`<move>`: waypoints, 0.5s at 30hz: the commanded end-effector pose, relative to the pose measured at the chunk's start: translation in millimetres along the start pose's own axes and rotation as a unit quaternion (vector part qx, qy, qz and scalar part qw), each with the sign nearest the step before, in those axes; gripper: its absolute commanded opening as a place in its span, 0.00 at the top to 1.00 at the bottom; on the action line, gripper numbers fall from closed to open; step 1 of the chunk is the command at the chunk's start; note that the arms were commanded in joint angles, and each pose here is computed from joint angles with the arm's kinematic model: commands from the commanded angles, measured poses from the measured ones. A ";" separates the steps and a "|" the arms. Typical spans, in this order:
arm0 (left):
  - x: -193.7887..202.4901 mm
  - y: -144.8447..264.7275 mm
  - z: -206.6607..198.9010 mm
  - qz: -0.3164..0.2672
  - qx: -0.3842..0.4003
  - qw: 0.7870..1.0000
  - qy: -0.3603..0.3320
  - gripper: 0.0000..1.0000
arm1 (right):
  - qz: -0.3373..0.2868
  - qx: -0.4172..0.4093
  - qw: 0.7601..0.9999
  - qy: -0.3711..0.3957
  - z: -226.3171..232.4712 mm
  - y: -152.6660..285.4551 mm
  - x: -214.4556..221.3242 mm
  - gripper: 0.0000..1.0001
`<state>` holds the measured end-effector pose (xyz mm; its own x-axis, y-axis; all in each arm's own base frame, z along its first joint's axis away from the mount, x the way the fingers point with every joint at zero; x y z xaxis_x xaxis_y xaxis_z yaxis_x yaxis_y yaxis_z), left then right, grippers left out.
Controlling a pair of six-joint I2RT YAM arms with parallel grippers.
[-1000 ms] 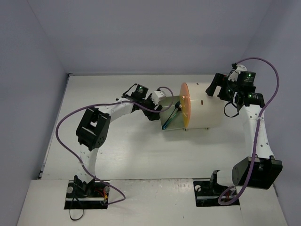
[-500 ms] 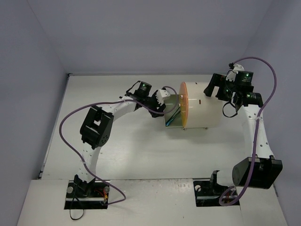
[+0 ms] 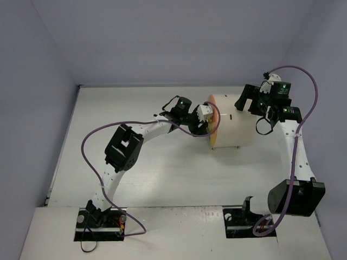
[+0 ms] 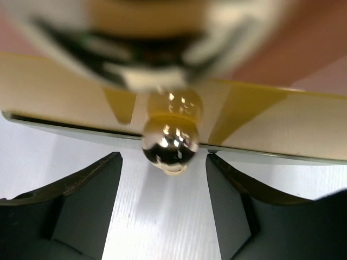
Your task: Sort the eating utensils into containers
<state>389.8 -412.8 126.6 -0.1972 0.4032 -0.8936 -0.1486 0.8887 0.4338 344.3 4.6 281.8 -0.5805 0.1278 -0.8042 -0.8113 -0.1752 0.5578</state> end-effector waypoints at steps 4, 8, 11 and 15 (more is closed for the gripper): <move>-77.4 4.6 5.2 -0.110 -0.031 0.993 -0.041 0.40 | -0.021 -0.046 0.999 -0.006 20.2 3.2 -4.3 0.02; -89.8 12.0 4.1 -0.135 -0.040 0.989 -0.044 0.40 | -0.030 -0.037 0.999 -0.003 19.7 8.2 -8.0 0.02; -96.1 26.1 3.4 -0.140 -0.051 0.988 -0.045 0.40 | -0.047 -0.020 0.999 0.004 18.5 15.5 -16.4 0.02; -97.0 57.3 2.8 -0.140 -0.077 0.986 -0.038 0.40 | -0.080 0.019 0.997 0.011 13.5 32.9 -29.5 0.01</move>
<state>402.9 -412.0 132.1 -0.2326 0.3403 -0.9111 -0.2460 0.8857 0.3936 342.4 2.4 282.1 -0.5696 0.1383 -0.8102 -0.8213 -0.1337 0.5546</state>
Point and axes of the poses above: each gripper's point midway between its finger pads, its own y axis back along the fingers, its own z axis along the line the jaws close on, x = y × z, the point moved 5 cm from there along y, back along the fingers, and after that the axes turned 7 degrees about y, right-handed, at the moved point
